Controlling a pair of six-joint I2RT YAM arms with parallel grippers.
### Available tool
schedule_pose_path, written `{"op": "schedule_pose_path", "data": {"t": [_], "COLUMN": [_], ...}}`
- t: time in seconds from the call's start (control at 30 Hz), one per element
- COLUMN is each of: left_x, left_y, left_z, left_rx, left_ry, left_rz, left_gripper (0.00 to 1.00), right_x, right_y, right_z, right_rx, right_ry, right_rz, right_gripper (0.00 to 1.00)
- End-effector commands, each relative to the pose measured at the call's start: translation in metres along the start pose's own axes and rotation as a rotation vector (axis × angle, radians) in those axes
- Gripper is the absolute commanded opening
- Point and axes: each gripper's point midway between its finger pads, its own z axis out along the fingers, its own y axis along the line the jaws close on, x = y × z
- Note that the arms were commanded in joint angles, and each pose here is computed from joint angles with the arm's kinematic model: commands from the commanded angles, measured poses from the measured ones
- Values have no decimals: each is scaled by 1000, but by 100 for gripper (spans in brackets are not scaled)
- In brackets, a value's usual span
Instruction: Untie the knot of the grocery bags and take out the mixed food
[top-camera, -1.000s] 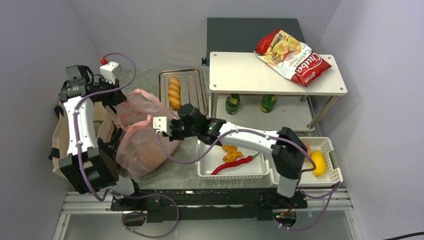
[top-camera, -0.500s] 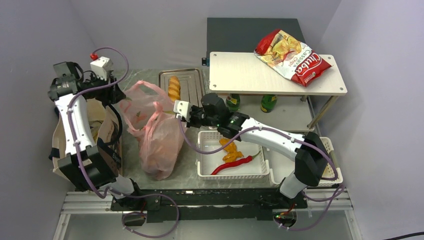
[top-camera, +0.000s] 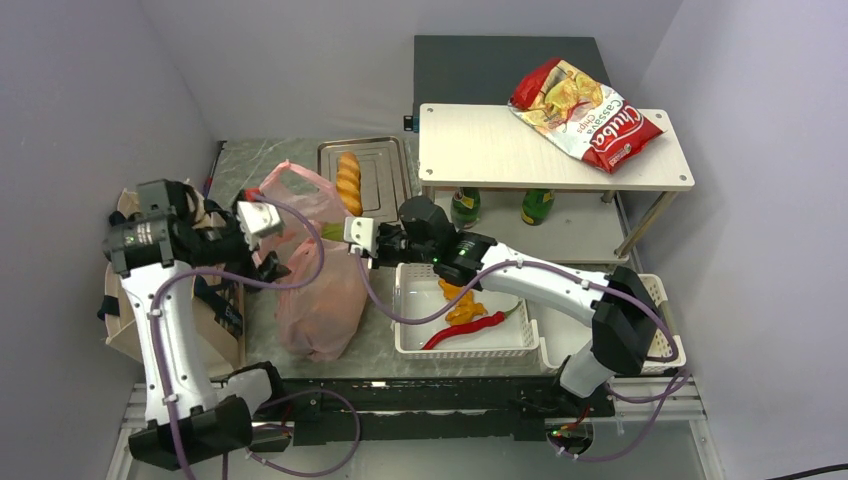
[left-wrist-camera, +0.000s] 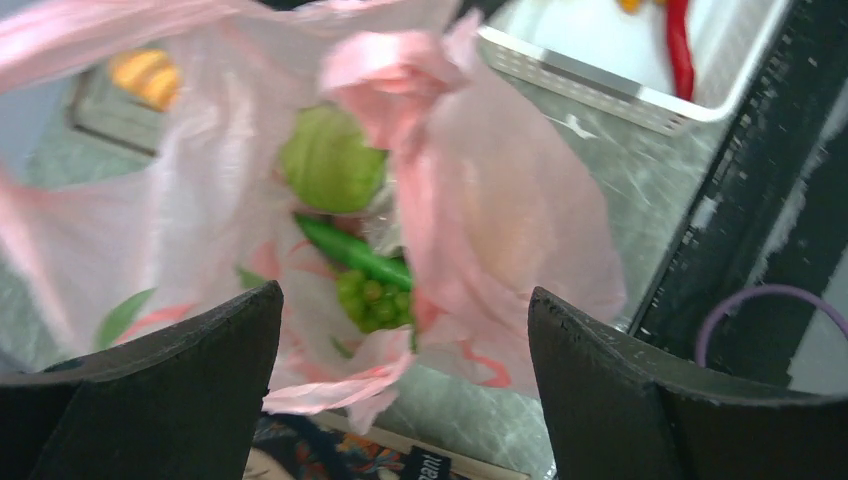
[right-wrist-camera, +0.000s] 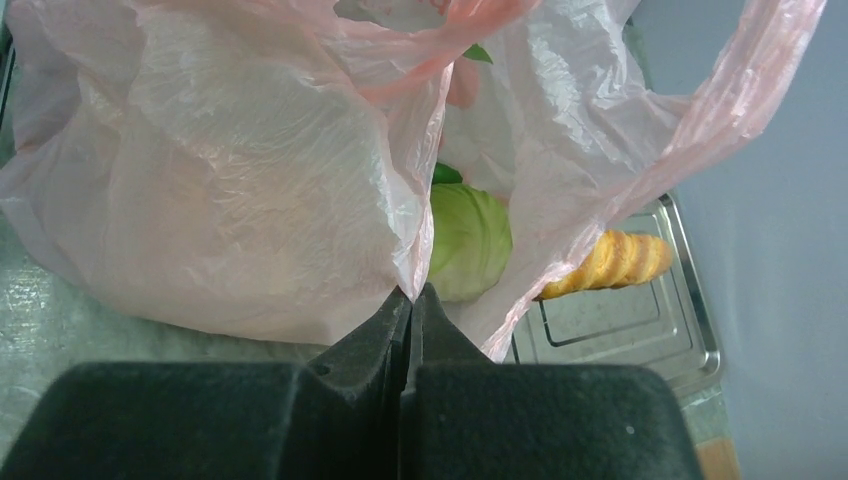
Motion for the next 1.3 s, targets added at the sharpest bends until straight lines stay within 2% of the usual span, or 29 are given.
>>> {"op": "schedule_pose_path", "data": {"t": [0.0, 0.17, 0.27, 0.33, 0.37, 0.43, 0.47, 0.5, 0.73, 0.97, 1.1, 1.17, 1.27], "left_x": [28, 52, 71, 81, 84, 89, 90, 92, 101, 107, 107, 104, 90], "left_y": [-10, -4, -10, -15, -15, -10, -4, 3, 56, 78, 104, 101, 68], "left_z": [26, 42, 46, 44, 43, 36, 31, 25, -26, -36, -57, -58, -44], "left_rx": [106, 117, 135, 156, 159, 138, 113, 83, -199, -351, -445, -377, -230], "left_ry": [68, 120, 162, 195, 198, 193, 189, 186, 167, 168, 134, 121, 56], "left_rz": [45, 20, 29, 22, 8, -17, -29, -37, -7, 36, -41, -39, -36], "left_gripper": [93, 91, 79, 64, 53, 18, 6, 0, 0, 0, 0, 0, 0], "right_x": [-34, -34, -28, -21, -18, -13, -10, -8, 16, 32, 39, 37, 23], "right_y": [-12, -10, -9, -10, -11, -11, -11, -12, -26, -22, -30, -29, -25], "right_z": [-16, -24, -30, -34, -36, -40, -41, -43, -58, -62, -69, -69, -62], "right_rx": [38, 47, 58, 67, 69, 72, 73, 77, 106, 101, 118, 113, 70], "right_ry": [-99, -105, -91, -74, -68, -55, -47, -41, 18, 65, 78, 69, 34], "right_rz": [-51, -58, -76, -80, -77, -75, -73, -70, -22, -10, 3, 5, 26], "right_gripper": [0, 0, 0, 0, 0, 0, 0, 0, 0, 0, 0, 0, 0]}}
